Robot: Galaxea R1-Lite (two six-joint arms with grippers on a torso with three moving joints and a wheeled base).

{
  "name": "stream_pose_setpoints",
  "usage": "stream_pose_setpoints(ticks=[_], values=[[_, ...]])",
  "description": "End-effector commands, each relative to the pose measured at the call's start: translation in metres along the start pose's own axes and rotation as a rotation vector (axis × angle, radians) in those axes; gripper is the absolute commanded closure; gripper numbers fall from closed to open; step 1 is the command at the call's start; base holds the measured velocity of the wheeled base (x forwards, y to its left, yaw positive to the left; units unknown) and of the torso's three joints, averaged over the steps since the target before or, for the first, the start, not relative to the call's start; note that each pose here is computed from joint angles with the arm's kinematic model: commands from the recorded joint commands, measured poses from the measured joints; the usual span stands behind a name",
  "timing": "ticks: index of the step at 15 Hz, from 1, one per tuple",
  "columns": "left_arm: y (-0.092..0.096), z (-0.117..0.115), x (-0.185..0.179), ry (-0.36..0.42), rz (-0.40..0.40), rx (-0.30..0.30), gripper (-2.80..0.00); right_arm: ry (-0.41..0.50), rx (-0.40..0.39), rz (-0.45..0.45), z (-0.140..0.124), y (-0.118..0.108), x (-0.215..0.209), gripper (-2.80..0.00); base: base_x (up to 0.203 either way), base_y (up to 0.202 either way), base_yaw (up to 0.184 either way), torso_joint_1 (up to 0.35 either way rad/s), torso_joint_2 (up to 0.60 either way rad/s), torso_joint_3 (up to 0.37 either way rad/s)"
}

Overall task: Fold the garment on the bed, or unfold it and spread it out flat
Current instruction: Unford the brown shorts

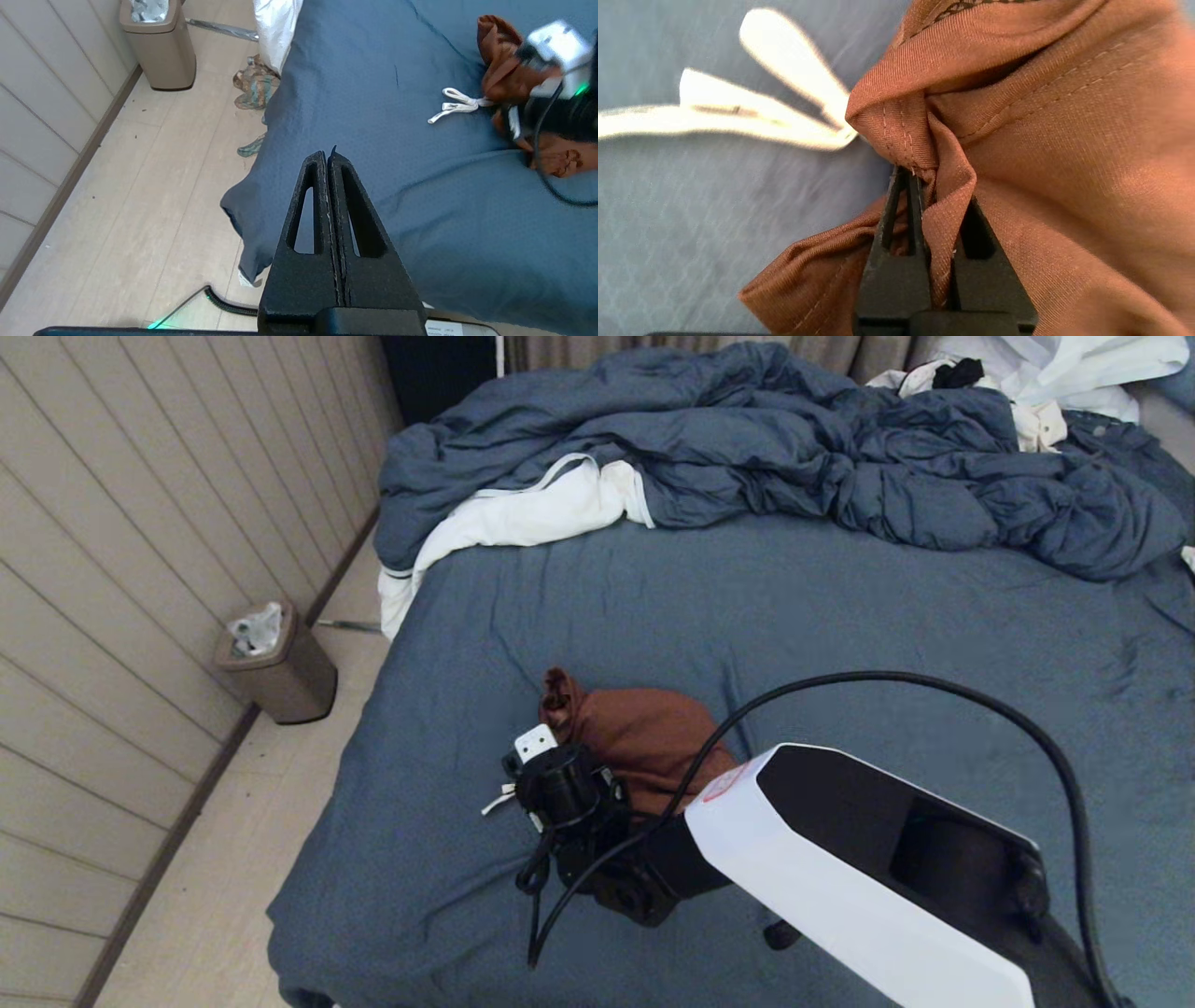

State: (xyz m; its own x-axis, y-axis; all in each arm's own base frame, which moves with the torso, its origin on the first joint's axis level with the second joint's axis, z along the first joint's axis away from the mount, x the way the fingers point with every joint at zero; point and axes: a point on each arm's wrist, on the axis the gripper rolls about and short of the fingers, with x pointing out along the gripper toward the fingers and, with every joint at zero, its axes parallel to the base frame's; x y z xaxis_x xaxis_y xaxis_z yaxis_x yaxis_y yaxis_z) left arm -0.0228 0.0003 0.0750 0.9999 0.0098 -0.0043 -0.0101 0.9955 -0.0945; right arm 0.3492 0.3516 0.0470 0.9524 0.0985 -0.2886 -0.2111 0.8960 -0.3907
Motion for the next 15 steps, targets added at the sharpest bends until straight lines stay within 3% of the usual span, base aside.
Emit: stream_pose_setpoints(ticks=[1,5,10,15], values=[[0.000,0.000,0.000,0.002,0.001,0.000,0.00,-0.048,0.041,-0.017,0.026,-0.017,-0.014,0.00,0.000,0.000,0.000,0.000,0.00,0.000],[0.000,0.000,0.000,0.002,0.001,0.000,0.00,-0.082,0.084,-0.046,0.048,-0.044,-0.024,0.00,0.000,0.000,0.000,0.000,0.00,0.000],[0.000,0.000,0.000,0.002,0.001,0.000,0.00,-0.082,0.125,-0.165,0.062,-0.109,-0.019,0.00,0.000,0.000,0.000,0.000,0.00,0.000],[0.000,0.000,0.000,0.002,0.001,0.000,0.00,0.016,0.133,-0.276,0.033,-0.175,-0.028,0.00,0.000,0.000,0.000,0.000,0.00,0.000]])
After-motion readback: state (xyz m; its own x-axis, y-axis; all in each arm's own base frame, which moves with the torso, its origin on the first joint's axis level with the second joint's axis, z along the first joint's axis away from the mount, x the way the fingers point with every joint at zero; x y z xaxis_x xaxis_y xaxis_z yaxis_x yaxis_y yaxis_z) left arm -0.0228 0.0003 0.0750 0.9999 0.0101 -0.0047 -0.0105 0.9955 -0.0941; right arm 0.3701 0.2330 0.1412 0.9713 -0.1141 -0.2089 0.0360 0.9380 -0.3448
